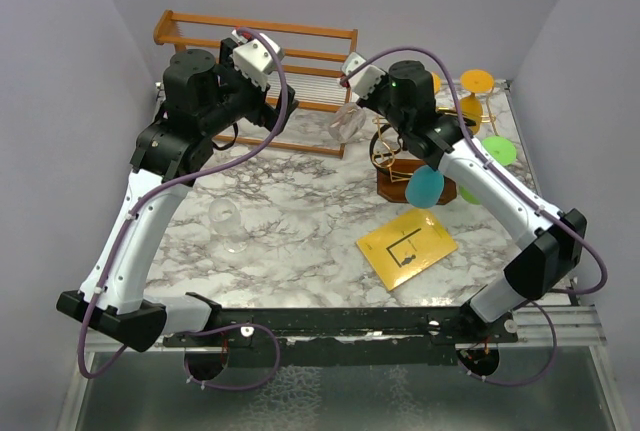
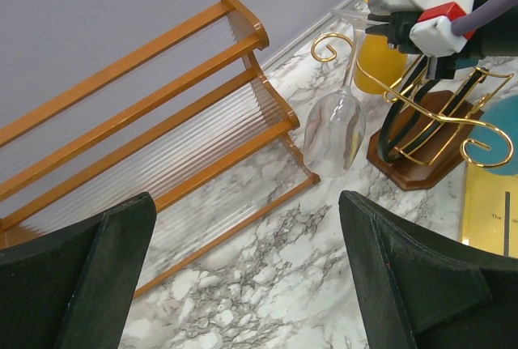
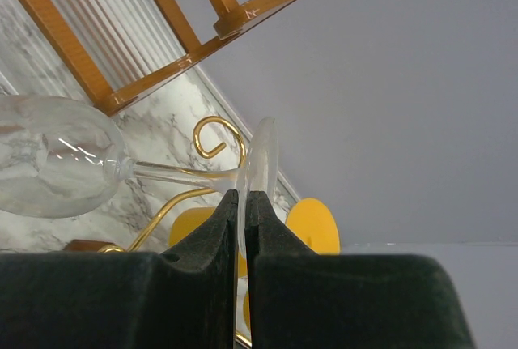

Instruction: Place the wine glass upside down on the wine glass rack

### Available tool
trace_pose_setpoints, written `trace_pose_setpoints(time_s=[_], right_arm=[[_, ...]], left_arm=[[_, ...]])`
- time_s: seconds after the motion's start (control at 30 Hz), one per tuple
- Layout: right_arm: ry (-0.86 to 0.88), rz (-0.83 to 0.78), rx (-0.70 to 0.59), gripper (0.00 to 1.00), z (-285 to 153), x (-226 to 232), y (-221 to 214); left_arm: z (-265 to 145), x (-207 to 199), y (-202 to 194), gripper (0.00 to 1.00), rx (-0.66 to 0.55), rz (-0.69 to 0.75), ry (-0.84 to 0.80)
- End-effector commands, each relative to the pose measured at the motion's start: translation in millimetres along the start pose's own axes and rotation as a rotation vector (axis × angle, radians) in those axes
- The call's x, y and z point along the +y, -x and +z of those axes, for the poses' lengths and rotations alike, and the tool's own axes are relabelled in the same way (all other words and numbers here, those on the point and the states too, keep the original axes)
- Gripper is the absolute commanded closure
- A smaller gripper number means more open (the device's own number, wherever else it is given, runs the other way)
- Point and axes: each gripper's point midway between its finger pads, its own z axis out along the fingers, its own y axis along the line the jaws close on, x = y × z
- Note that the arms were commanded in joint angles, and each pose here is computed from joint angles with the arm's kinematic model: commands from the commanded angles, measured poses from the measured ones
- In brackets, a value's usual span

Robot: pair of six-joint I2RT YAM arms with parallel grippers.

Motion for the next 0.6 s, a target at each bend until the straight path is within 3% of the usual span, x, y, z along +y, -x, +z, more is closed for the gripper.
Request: trace_pose_setpoints(time_s=[0.0, 0.57], right_arm=[[-0.111, -0.016, -0.013, 0.99, 4.2, -21.7, 9.7], [-0.189, -0.152, 0.099, 0.99, 24.6, -20.9, -15.9]], left_arm=[[-4.2, 2.1, 5.1, 0.01, -0.016, 0.014, 0.005], [-3.0, -1.4, 3.5, 0.01, -0.012, 0.001, -0.013]])
